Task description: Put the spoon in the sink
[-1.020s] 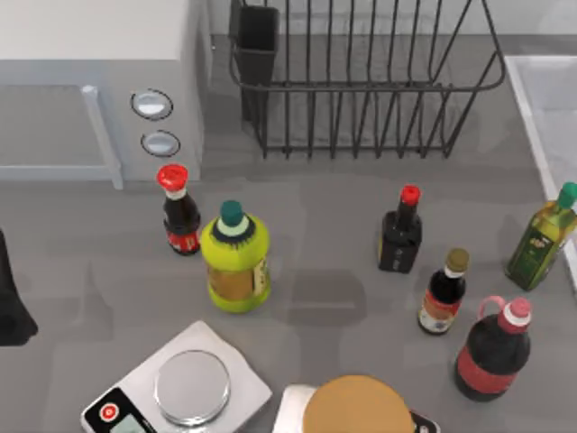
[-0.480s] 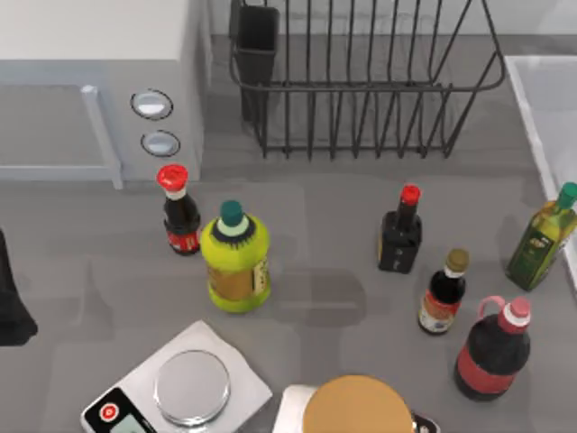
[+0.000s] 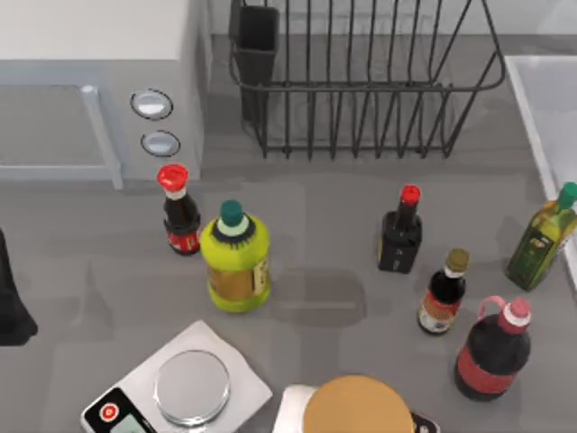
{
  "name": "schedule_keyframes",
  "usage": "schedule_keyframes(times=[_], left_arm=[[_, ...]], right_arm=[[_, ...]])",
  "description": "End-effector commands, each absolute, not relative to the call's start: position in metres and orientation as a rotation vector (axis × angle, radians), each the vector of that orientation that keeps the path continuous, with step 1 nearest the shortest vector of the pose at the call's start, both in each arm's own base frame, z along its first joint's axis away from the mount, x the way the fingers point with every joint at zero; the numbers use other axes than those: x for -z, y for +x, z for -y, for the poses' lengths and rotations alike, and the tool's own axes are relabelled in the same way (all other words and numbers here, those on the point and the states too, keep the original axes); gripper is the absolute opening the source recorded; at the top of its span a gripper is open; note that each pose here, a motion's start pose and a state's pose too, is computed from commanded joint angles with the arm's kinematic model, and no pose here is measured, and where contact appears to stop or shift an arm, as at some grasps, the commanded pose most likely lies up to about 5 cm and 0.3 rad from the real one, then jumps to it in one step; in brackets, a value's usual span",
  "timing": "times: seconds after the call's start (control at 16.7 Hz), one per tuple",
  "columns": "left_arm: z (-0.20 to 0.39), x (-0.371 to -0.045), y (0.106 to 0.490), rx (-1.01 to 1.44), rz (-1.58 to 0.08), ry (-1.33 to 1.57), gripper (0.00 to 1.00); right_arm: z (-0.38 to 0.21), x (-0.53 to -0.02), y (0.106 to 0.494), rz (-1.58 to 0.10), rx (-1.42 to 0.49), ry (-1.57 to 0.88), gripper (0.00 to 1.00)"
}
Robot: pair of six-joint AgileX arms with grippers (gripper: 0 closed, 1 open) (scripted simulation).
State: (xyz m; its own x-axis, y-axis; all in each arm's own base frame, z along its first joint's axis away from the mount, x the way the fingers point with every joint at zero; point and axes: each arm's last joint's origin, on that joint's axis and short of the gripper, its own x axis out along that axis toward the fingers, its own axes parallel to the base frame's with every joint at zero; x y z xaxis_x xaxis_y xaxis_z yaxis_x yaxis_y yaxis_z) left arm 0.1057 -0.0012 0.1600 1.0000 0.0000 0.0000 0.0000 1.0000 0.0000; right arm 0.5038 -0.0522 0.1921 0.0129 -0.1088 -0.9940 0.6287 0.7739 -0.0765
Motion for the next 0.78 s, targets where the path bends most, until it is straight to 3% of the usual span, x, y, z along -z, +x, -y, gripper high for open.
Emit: schedule_keyframes(times=[0.3,0.72,0.78], left_arm=[[0.001,-0.16,0.106,0.0,0.0,0.0,1.0],[0.001,-0.16,0.106,0.0,0.0,0.0,1.0],[0.001,-0.16,0.106,0.0,0.0,0.0,1.0]], right_arm=[[0.053,-0.159,0.501,-1.488,0.611,0.443,0.0],[0.054,-0.153,0.5,-1.478,0.611,0.446,0.0],[0.054,-0.153,0.5,-1.478,0.611,0.446,0.08]])
